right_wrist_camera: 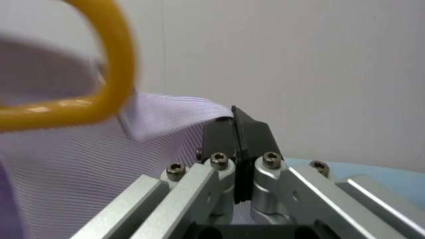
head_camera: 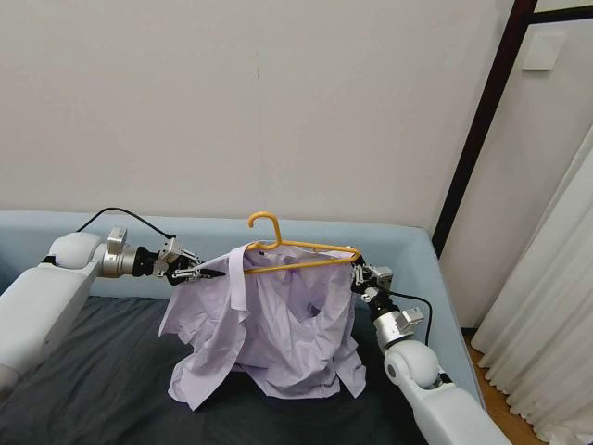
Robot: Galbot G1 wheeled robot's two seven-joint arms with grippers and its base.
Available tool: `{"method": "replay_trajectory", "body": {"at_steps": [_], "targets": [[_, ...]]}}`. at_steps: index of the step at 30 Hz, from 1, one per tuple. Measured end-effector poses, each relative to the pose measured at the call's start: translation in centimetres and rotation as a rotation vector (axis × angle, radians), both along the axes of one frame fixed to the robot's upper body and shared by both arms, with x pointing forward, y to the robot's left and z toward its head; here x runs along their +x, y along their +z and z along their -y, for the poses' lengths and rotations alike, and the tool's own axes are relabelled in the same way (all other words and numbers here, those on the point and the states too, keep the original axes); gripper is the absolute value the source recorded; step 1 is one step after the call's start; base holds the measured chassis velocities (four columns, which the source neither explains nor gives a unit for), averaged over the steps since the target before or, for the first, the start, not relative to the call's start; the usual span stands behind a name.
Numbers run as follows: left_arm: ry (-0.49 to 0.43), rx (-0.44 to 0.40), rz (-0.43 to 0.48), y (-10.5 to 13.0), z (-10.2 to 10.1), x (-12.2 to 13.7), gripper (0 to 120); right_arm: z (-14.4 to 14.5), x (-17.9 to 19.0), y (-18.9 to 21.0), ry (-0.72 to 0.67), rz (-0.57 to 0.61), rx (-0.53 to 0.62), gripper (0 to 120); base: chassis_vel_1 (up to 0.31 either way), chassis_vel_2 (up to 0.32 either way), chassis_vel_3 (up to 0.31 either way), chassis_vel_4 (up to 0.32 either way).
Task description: Pick up the clothes from the sofa and hang them on the clothes hanger.
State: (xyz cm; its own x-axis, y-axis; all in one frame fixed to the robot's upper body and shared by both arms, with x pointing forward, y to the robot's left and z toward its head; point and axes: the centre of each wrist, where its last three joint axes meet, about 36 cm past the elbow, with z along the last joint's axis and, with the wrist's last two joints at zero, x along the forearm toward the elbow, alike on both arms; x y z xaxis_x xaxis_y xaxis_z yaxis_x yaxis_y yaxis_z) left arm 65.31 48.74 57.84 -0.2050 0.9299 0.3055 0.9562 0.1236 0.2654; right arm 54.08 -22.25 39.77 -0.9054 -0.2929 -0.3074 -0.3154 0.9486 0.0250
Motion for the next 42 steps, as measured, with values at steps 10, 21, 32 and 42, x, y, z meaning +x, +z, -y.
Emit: {"method": "replay_trajectory", "body": {"at_steps": [10, 21, 32, 42], "targets": [[-0.01, 0.01, 0.013, 0.7, 0.2, -0.3, 4, 3.5, 3.0, 2.9, 0.068, 0.015, -0.041, 0, 0.0, 0.0, 0.0, 0.0], [0.016, 0.094, 0.056, 2.1, 1.1, -0.3, 4, 4.6, 1.9, 6.3, 0.138, 0.196, -0.167, 0, 0.0, 0.0, 0.0, 0.0], [0.09, 0.152, 0.092, 2.9, 0.6, -0.3, 4, 4.1, -2.1, 8.3, 0.2, 0.303, -0.215, 0, 0.0, 0.0, 0.0, 0.0], [0.11, 0.162, 0.072, -0.3, 1.7, -0.6, 4, 1.0, -6.9, 8.3, 0.313, 0.282, -0.085, 0, 0.0, 0.0, 0.0, 0.0]]}}
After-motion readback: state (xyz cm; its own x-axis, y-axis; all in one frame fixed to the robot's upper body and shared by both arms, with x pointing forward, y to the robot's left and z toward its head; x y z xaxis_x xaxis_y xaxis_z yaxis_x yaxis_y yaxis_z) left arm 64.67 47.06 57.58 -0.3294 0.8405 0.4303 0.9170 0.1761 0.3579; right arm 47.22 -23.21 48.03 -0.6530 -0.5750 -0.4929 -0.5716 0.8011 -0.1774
